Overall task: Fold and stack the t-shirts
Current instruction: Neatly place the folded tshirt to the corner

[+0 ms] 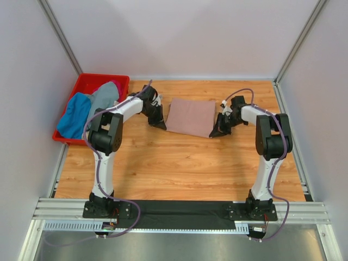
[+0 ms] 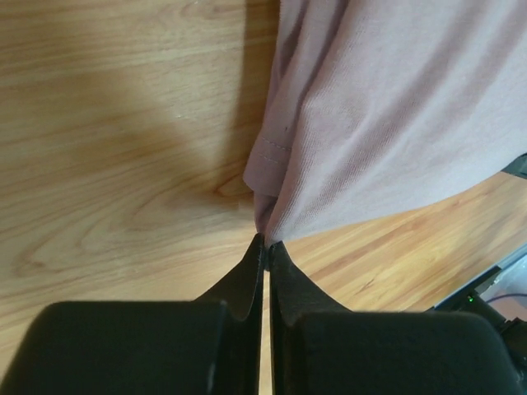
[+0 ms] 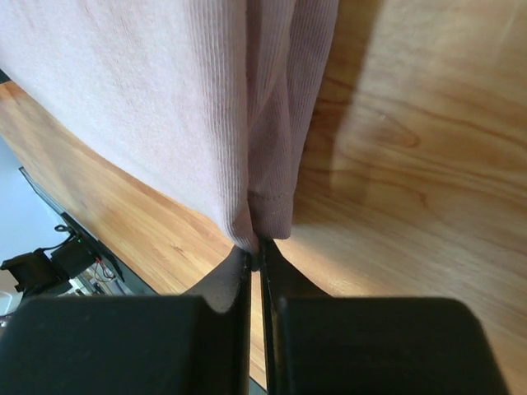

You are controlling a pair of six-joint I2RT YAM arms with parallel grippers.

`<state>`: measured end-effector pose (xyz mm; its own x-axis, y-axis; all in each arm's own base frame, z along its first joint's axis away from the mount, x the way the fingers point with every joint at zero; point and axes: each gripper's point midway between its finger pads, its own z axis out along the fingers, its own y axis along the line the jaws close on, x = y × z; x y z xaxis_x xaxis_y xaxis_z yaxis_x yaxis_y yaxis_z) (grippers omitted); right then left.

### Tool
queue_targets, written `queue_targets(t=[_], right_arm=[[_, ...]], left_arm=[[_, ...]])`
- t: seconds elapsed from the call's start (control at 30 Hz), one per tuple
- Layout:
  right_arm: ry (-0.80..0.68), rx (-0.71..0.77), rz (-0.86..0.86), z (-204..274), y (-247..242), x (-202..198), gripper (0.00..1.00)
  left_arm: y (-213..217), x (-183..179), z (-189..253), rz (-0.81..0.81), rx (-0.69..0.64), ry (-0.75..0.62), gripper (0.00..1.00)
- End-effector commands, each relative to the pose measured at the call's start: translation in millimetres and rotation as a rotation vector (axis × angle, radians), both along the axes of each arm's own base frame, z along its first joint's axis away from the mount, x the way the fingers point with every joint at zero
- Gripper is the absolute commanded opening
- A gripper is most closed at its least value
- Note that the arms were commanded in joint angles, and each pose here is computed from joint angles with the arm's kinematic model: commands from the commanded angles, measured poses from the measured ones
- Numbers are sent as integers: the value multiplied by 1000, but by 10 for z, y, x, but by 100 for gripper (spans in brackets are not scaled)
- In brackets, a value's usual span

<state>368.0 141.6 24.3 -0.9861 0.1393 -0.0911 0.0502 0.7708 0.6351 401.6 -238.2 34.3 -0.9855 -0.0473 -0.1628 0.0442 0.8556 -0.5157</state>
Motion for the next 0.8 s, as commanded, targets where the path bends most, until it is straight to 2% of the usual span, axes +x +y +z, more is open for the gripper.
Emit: queue_targets(t=[0.0,0.17,0.2,0.23,0.3,0.33,0.37,0.43,0.63,0.77], right_arm=[[-20,-105,-26,-8,-229,-68,0],[-16,-104,-35,30,-225,-139,0],[-6,-100,-43,36,-225,-174,0],[-8,-98,-44,44,-223,-183,0],[-13,-95,-49,72,-218,-183,10],[-17,-93,-51,101,-211,-176,15],[-18,-95,-55,119,-214,-168,28],[-44,-92,-61,208,-208,-90,40],[-77,-105,-73,323,-231,132,50],[-110,-98,-71,412,-215,355,52]], left_arm=[[353,-50,-120,52,97,50,0],[268,-208,-72,51,32,111,0],[239,-243,-33,59,16,126,2],[245,-258,22,67,12,128,7],[256,-275,95,77,15,139,23],[247,-198,182,79,11,116,32],[276,-132,223,89,7,105,34],[254,113,371,97,-22,49,37],[73,760,657,79,-153,-71,38],[-79,930,641,62,-242,-105,39]])
